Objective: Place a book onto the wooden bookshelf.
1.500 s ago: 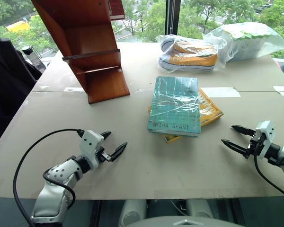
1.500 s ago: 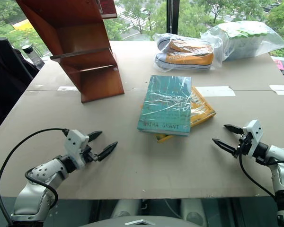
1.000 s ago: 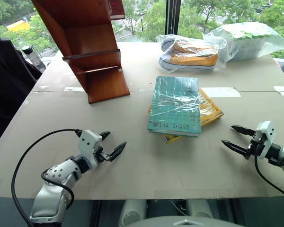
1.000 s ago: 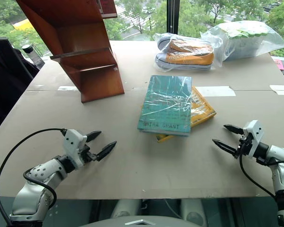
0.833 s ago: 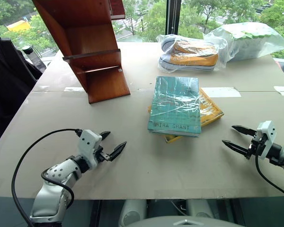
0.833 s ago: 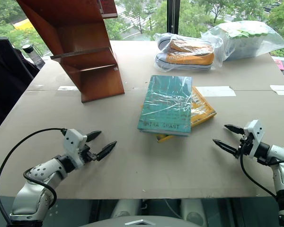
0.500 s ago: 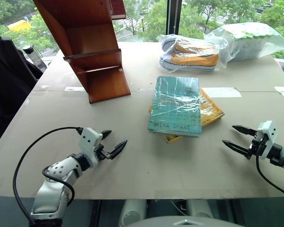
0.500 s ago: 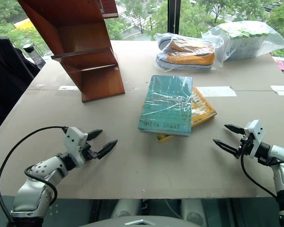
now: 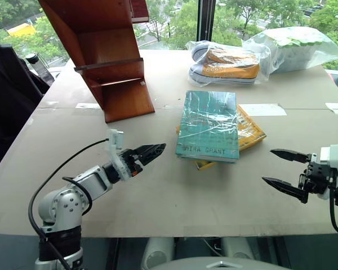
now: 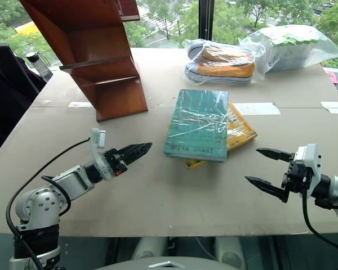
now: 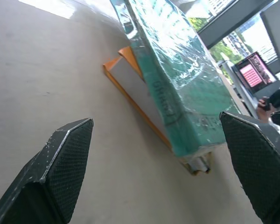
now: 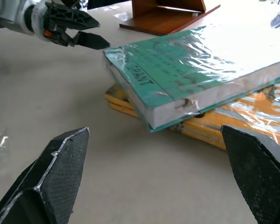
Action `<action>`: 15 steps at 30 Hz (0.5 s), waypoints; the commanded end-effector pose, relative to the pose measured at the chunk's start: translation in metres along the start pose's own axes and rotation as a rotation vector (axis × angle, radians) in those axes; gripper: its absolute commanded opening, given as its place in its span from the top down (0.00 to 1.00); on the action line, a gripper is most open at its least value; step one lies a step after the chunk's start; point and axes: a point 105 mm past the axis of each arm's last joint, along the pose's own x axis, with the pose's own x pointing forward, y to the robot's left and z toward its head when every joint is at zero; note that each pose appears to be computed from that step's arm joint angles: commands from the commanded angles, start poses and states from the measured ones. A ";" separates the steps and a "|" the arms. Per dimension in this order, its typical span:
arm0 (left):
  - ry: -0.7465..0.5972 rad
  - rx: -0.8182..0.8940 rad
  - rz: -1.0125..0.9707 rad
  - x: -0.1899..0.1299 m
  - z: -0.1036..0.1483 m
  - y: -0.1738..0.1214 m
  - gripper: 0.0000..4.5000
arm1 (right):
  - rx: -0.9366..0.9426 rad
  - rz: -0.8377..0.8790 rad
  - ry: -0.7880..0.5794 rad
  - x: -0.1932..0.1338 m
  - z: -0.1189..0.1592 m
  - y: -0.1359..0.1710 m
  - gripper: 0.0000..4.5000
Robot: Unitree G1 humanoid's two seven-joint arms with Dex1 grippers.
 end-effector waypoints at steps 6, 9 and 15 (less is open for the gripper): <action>0.134 -0.242 -0.064 0.028 -0.010 0.003 0.01 | -0.028 0.009 -0.054 0.000 0.035 0.016 0.00; 0.168 -0.312 -0.101 0.036 -0.011 0.001 0.01 | -0.016 0.005 -0.064 -0.001 0.039 0.023 0.00; 0.229 -0.380 -0.166 0.047 -0.009 -0.001 0.01 | -0.006 -0.013 -0.067 0.000 0.041 0.027 0.00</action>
